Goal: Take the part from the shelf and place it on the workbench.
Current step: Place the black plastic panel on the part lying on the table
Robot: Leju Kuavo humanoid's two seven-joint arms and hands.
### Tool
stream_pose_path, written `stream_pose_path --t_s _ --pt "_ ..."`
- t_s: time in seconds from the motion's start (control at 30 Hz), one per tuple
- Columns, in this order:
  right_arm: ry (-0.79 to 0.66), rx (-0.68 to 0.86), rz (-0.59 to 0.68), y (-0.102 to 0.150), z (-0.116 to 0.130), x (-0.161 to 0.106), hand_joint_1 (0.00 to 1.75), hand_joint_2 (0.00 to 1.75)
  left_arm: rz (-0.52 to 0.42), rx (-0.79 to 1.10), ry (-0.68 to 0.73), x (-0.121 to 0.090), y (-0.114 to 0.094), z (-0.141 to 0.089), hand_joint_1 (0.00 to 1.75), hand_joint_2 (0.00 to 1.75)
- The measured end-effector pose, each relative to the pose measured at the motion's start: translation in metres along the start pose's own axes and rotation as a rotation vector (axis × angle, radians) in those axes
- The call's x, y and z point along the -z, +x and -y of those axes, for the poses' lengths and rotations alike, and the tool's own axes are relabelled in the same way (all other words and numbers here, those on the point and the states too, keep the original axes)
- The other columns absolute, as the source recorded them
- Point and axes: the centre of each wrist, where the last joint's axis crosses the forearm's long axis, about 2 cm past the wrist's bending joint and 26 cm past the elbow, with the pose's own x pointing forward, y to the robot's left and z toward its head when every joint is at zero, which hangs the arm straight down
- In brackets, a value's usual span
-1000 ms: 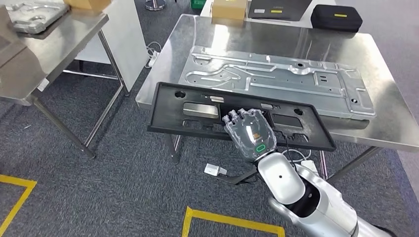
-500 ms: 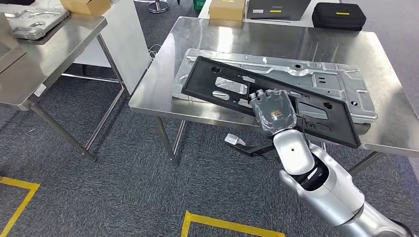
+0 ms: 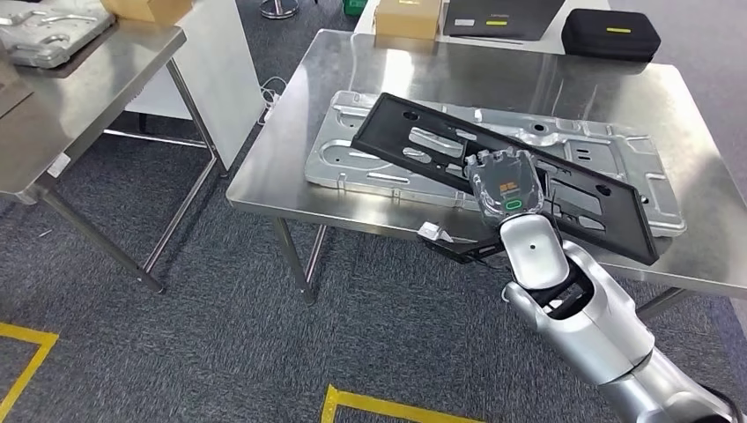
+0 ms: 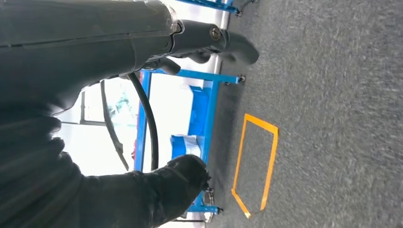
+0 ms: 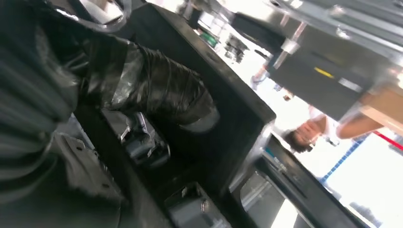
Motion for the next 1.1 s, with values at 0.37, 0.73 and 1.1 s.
stream_pose_path --t_s 0.37,0.73,1.1 --pt "0.035 -0.008 0.002 -0.002 -0.006 0.002 1.75 1.75 0.006 0.01 0.004 -0.001 0.003 0.0 0.0 1.75" --pt "0.028 -0.005 0.049 0.009 -0.003 0.001 1.75 1.75 0.012 0.011 0.008 -0.002 0.006 0.0 0.0 1.75" --pt "0.025 -0.001 0.079 0.018 0.0 0.0 1.75 1.75 0.01 0.01 0.008 -0.002 0.006 0.002 0.0 1.75"
